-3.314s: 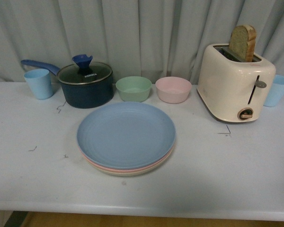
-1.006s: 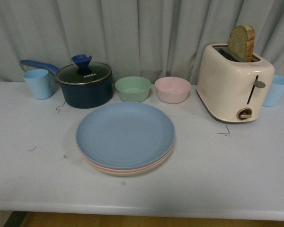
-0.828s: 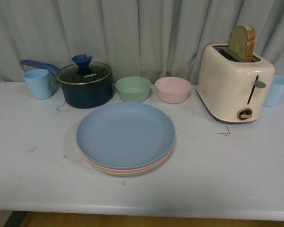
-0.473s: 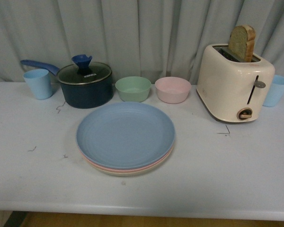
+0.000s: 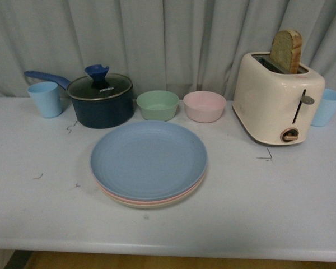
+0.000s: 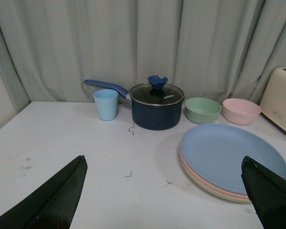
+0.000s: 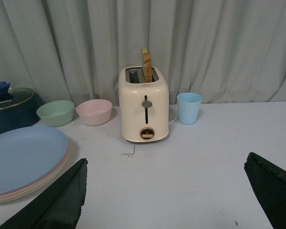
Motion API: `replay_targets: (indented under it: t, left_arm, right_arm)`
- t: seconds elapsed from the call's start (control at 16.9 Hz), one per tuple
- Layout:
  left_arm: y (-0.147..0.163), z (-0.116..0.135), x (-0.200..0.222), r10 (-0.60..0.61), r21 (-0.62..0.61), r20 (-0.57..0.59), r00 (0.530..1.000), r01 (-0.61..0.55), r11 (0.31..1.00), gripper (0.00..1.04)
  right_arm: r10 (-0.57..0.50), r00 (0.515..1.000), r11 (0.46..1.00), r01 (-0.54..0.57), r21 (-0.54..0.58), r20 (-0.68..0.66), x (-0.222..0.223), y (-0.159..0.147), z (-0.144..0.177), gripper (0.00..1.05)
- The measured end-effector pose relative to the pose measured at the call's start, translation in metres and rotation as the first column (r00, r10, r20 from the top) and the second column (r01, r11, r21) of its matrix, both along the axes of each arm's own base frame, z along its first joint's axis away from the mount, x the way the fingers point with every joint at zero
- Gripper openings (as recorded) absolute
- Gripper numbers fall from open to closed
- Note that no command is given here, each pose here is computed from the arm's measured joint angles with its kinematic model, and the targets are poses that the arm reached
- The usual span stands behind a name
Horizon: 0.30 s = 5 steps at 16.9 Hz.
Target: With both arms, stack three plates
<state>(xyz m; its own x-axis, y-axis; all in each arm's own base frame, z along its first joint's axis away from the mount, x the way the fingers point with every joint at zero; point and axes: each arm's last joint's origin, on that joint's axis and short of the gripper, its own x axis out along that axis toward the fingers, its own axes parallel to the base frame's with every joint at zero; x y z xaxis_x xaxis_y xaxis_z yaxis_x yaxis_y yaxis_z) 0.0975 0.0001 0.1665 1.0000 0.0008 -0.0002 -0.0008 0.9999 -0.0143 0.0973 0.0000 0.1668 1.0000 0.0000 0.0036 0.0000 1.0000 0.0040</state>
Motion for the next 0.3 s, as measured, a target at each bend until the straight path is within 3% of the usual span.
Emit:
replay_targets:
  t: [0.3]
  left_arm:
    - [0.0000,0.0000,0.0000,0.000,0.000,0.000,1.000,0.000,1.000,0.98]
  right_arm:
    - [0.000,1.000,1.000,0.000,-0.001,0.000,0.0000,0.0000,0.0000,0.98]
